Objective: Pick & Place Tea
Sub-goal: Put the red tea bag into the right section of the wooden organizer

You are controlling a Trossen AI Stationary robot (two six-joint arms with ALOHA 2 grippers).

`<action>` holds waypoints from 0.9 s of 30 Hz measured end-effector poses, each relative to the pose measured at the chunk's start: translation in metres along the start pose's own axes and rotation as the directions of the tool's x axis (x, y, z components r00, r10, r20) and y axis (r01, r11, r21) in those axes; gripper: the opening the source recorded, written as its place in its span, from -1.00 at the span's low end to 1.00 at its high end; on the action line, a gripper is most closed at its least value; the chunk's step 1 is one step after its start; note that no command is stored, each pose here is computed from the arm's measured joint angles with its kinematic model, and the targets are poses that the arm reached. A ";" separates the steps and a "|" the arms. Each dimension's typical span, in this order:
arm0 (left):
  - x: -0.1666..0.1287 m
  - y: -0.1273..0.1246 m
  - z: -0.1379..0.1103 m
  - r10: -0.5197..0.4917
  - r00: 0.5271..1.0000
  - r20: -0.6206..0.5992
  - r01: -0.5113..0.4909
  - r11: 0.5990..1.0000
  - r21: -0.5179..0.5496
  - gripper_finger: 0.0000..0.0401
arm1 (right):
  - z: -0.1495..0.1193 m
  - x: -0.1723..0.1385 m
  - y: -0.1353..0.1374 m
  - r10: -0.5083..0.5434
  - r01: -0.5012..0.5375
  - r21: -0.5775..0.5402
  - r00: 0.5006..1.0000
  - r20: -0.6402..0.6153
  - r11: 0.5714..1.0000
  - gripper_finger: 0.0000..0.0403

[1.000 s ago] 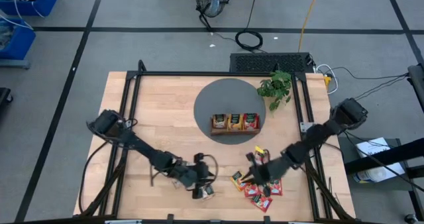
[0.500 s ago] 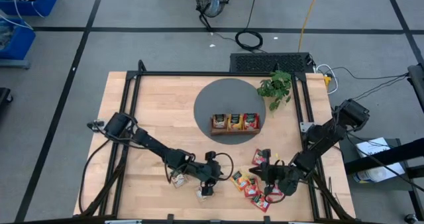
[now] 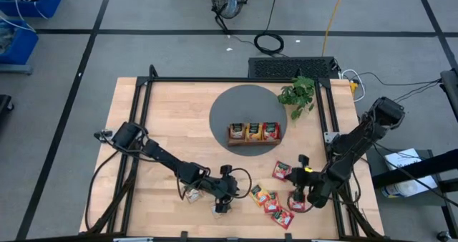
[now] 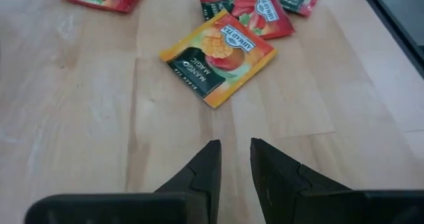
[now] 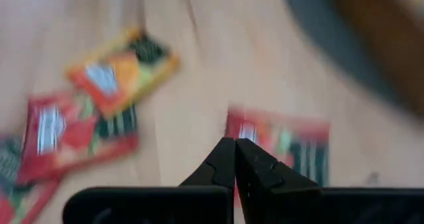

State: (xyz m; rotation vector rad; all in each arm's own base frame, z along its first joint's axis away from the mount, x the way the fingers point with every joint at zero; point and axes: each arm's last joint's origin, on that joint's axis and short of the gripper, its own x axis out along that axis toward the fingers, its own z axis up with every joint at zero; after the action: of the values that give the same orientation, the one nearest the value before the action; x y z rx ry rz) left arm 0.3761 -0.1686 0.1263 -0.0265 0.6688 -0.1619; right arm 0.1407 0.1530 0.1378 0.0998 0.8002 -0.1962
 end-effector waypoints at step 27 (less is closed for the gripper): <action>0.000 0.003 0.003 0.051 0.998 0.033 -0.051 0.999 -0.009 -0.56 | 0.007 0.075 -0.013 -0.070 0.063 -0.043 0.983 -0.168 0.997 -1.00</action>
State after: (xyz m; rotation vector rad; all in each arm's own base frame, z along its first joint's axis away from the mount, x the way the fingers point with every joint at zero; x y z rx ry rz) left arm 0.3782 -0.1662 0.1280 -0.0198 0.6362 -0.1096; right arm 0.1939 0.1289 0.0888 0.0547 0.9773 -0.2381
